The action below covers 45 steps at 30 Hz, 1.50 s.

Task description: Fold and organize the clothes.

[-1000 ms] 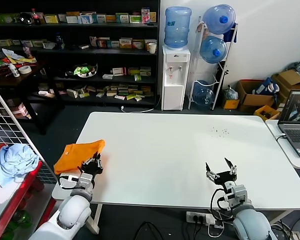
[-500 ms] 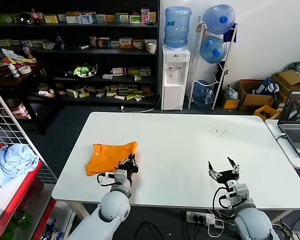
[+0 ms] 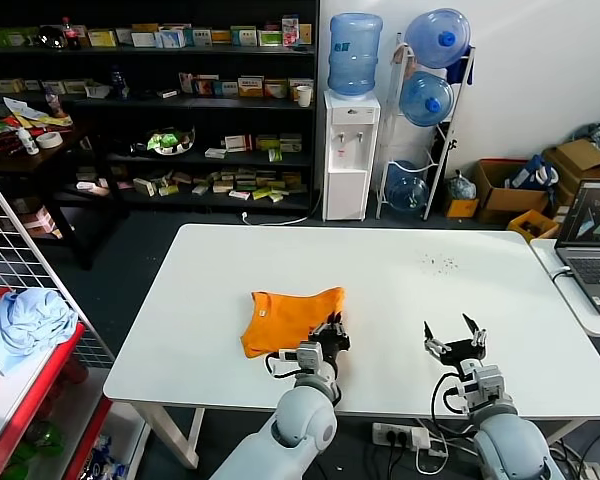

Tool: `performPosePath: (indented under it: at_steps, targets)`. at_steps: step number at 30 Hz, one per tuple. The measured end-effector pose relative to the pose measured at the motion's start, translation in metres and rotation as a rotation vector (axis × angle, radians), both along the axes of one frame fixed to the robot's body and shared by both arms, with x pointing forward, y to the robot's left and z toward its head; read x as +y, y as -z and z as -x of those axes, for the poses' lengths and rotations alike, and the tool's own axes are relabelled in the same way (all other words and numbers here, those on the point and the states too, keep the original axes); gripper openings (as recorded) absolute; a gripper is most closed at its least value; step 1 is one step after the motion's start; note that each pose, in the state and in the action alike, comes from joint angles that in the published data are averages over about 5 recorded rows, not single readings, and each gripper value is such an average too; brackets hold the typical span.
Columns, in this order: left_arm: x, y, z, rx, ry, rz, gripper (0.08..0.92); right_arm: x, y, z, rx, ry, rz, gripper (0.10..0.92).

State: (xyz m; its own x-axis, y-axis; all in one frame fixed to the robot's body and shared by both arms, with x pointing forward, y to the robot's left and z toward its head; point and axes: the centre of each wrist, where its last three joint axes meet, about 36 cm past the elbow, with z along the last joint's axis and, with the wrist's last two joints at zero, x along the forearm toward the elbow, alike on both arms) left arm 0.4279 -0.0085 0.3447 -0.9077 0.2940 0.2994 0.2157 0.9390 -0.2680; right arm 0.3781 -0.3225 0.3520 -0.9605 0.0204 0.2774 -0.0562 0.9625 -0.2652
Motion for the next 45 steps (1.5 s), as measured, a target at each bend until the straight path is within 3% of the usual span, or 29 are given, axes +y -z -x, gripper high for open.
performPosePath:
  at_steps: [7, 13, 18, 24, 34, 45]
  targets:
    - [-0.028, -0.008, 0.003, -0.034, 0.036, 0.104, 0.317, -0.002, -0.003, 0.0, -0.001, 0.006, -0.001, 0.823]
    - [-0.026, -0.007, 0.011, -0.128, 0.059, 0.141, 0.49, -0.002, -0.005, -0.001, -0.004, 0.003, -0.009, 0.823]
    - [0.008, 0.004, 0.013, -0.238, 0.035, 0.121, 0.637, -0.001, -0.006, 0.0, -0.01, -0.001, -0.02, 0.823]
    - [0.092, 0.027, 0.013, -0.348, -0.025, 0.02, 0.793, -0.002, -0.004, 0.001, -0.027, 0.001, -0.046, 0.823]
    - [0.212, 0.046, 0.024, -0.446, -0.093, -0.194, 0.823, -0.002, 0.002, -0.002, -0.099, -0.016, -0.104, 0.823]
    - [0.254, 0.049, 0.034, -0.499, -0.083, -0.306, 0.823, -0.006, 0.002, 0.001, -0.165, -0.043, -0.138, 0.823]
